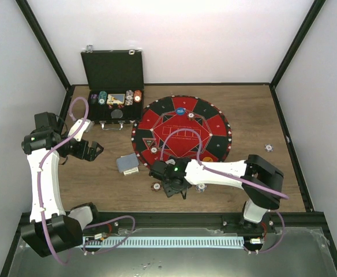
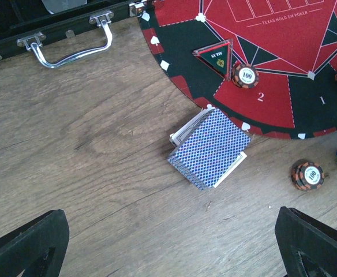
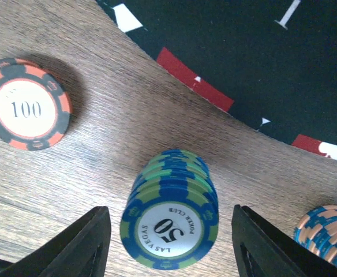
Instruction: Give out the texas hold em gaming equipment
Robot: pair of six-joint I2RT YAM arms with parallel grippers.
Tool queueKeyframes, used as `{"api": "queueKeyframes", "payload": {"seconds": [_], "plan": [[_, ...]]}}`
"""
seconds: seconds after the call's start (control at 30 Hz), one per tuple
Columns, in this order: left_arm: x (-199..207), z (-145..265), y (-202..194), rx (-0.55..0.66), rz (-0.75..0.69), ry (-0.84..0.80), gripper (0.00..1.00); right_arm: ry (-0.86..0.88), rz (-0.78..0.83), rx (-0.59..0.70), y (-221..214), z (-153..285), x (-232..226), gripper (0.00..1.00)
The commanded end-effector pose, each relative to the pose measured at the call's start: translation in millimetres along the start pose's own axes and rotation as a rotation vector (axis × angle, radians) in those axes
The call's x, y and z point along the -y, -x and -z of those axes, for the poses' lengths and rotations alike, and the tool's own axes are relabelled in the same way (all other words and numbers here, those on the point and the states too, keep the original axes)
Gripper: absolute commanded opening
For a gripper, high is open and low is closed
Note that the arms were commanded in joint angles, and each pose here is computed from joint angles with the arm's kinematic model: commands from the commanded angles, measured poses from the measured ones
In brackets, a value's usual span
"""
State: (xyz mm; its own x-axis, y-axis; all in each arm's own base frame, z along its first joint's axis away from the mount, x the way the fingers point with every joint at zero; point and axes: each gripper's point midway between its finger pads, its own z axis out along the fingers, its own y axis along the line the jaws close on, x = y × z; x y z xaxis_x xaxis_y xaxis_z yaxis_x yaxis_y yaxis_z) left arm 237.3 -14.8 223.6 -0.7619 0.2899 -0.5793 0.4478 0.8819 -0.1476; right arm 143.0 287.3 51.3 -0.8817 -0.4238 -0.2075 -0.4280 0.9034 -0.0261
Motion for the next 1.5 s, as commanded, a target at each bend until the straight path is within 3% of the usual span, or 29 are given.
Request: {"api": "queueKeyframes", "payload": {"seconds": [0.0, 0.17, 0.83, 1.27, 1.47], "plan": [[-1, 5, 9, 0.034, -0.006, 0.003, 1.00, 0.033, 0.003, 0.025, 13, 5, -10, 0.57], [-1, 5, 8, 0.034, -0.010, 0.007, 1.00, 0.030, -0.003, 0.020, 11, 4, -8, 0.45], [-1, 7, 10, 0.040, -0.021, 0.015, 1.00, 0.018, -0.012, -0.006, 5, -7, -1, 0.48], [-2, 7, 11, 0.042, -0.022, 0.017, 1.00, 0.020, -0.006, -0.012, 2, -10, 0, 0.41], [-3, 8, 12, 0.044, -0.024, 0.023, 1.00, 0.022, -0.006, -0.014, 2, -10, 0, 0.29]]}}
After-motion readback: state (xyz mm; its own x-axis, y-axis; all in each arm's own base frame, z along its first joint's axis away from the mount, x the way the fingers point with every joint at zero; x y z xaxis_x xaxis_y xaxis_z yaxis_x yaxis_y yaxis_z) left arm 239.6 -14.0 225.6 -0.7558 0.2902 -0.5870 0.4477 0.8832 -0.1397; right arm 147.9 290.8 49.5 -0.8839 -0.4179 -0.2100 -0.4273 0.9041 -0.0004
